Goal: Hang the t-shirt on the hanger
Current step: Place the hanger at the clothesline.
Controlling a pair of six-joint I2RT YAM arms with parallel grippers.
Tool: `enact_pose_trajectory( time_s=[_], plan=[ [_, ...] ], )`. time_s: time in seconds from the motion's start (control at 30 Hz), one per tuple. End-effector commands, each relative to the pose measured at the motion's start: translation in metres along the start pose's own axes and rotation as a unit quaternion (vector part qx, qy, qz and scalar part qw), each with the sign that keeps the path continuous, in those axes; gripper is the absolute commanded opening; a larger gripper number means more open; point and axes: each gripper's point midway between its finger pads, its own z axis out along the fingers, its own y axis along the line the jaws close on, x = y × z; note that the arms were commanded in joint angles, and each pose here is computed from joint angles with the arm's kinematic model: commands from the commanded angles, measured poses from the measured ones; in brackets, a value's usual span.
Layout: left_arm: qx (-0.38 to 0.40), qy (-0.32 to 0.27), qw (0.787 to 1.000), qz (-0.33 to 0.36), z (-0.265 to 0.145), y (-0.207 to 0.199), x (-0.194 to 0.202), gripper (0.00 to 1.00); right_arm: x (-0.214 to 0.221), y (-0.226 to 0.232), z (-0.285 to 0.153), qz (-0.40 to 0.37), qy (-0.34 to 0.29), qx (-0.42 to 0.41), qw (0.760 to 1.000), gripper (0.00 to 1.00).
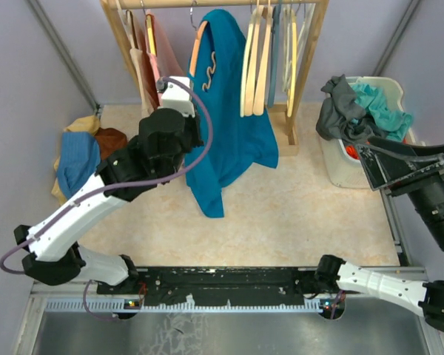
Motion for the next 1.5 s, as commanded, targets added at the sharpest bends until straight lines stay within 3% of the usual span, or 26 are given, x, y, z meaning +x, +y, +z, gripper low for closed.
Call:
enact_pose_trajectory(
  time_s=[0.0,0.57,1.0,1.3,1.47],
  plan=[
    [0.004,-0.033,0.999,-0.043,0.016,0.010,-0.029,0.00,-0.005,-0.008,-0.008,-0.006,-0.006,0.008,1.000,0.67],
    [-0.082,-0.053,0.992,-0.076,0.104,0.016,-0.017,0.00,-0.009,-0.015,-0.012,-0.008,0.003,0.013,1.000,0.67],
    [-0.093,-0.112,0.980,-0.133,0.104,0.035,-0.040,0.00,-0.001,-0.018,-0.010,-0.012,0.038,0.024,0.999,0.67],
    [-0.109,-0.109,0.979,-0.134,0.129,0.066,-0.057,0.00,0.012,-0.008,0.004,-0.019,0.052,0.017,0.998,0.67],
    [-0.102,-0.086,0.982,-0.133,0.149,0.070,-0.046,0.00,0.016,-0.007,0.005,-0.017,0.053,0.015,0.998,0.67]
  ],
)
